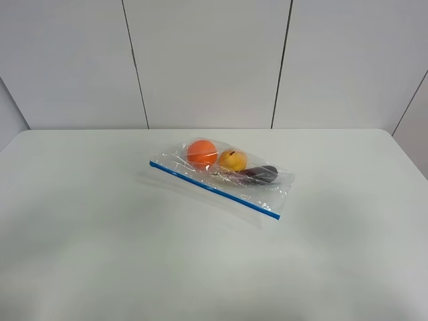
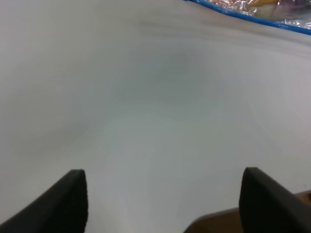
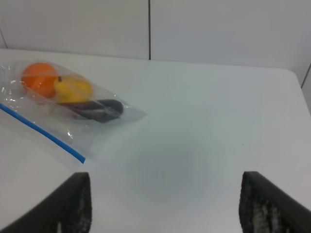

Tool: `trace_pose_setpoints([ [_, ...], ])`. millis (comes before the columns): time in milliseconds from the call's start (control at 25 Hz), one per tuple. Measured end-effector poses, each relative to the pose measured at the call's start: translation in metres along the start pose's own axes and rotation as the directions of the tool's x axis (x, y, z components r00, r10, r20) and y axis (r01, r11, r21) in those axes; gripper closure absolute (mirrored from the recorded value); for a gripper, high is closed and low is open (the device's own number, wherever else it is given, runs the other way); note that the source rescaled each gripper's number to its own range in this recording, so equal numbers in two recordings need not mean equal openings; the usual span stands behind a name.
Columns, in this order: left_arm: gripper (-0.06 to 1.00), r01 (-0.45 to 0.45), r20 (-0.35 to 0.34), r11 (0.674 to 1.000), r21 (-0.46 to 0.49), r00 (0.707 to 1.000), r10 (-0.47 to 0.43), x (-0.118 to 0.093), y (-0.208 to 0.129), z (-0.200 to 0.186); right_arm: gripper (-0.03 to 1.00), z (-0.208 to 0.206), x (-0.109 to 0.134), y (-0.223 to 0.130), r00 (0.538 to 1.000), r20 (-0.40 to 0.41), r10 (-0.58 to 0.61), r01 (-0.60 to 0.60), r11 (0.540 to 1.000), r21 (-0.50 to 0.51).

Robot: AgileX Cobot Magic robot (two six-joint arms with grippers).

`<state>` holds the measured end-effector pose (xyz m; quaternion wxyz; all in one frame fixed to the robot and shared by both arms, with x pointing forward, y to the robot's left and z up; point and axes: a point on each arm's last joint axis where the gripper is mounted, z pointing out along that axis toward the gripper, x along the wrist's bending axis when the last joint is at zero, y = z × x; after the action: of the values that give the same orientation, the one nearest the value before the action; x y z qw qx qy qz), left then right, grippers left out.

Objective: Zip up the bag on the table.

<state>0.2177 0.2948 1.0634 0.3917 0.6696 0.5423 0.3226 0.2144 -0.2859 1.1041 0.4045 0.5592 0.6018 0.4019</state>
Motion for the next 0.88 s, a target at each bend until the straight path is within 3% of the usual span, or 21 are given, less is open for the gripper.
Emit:
trace_pose_setpoints([
  [600, -0.05, 0.0, 0.0, 1.0, -0.001, 1.0, 0.0, 0.0, 0.0, 0.001, 0.08, 0.041, -0.004, -0.037, 1.0, 0.009, 0.013, -0.014, 0.99, 0.144],
  [880, -0.05, 0.0, 0.0, 1.0, -0.001, 1.0, 0.0, 0.0, 0.0, 0.001, 0.08, 0.045, -0.005, -0.039, 0.999, 0.023, 0.038, -0.041, 0.99, 0.135],
])
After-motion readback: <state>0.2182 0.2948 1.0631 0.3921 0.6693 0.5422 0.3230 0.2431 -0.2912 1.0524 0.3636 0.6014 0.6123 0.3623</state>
